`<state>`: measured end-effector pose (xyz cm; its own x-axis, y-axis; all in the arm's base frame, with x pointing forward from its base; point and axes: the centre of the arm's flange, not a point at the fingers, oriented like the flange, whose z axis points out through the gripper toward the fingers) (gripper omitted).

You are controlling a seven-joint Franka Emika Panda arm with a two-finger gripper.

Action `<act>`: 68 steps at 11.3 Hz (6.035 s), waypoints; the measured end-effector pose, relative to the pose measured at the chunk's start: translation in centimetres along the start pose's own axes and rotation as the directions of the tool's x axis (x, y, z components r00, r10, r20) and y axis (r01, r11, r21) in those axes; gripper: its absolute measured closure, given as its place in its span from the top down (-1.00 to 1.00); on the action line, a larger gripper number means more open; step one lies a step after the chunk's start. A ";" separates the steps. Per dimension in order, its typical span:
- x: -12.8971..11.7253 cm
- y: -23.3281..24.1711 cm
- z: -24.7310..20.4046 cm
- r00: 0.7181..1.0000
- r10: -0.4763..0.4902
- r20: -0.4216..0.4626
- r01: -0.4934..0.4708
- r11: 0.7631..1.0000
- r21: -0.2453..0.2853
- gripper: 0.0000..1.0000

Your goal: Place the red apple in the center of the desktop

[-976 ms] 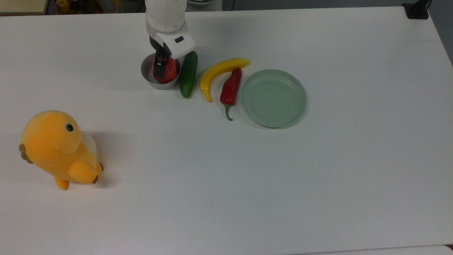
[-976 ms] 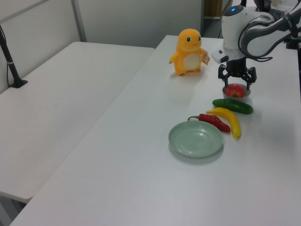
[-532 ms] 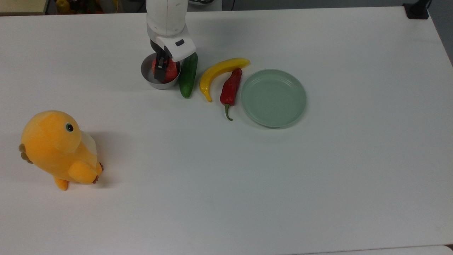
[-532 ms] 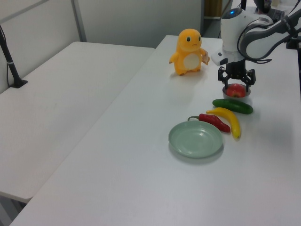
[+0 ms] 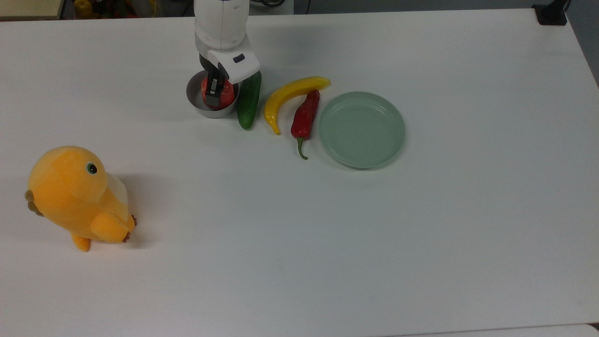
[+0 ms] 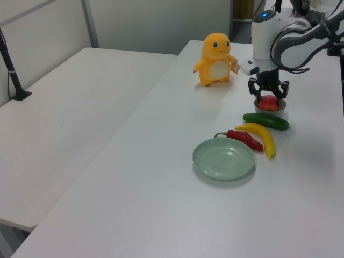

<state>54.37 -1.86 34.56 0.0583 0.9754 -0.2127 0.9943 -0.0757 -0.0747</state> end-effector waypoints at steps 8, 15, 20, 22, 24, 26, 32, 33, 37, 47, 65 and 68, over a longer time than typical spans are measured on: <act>-2.2 0.0 -7.4 0.997 0.078 -0.030 -0.076 0.995 0.063 0.44; -1.1 4.6 -12.6 0.805 0.534 -0.257 -0.566 0.822 -0.064 0.44; 5.7 8.3 -10.8 0.463 0.819 -0.339 -0.866 0.500 0.025 0.44; 7.4 9.1 -10.1 0.307 0.880 -0.364 -0.931 0.357 0.078 0.44; 10.1 9.7 -9.5 0.162 0.904 -0.396 -0.964 0.231 0.134 0.44; 11.8 10.5 -8.0 0.040 0.913 -0.406 -0.975 0.125 0.186 0.44; 14.0 11.0 -5.1 0.015 0.928 -0.372 -0.974 0.097 0.204 0.44; 14.1 11.0 -5.0 0.016 0.929 -0.370 -0.974 0.099 0.204 0.44; 14.2 11.1 -4.2 0.021 0.933 -0.360 -0.975 0.099 0.201 0.44; 14.1 10.9 -3.5 0.088 0.937 -0.338 -0.973 0.153 0.171 1.00; 3.0 2.0 -21.0 0.003 0.986 -0.169 -0.973 0.041 0.226 1.00; 3.1 2.2 -20.2 0.005 0.988 -0.156 -0.974 0.040 0.224 1.00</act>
<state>58.54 5.20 53.45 0.9963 -0.0377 0.0774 -0.0367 -0.9992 -0.0144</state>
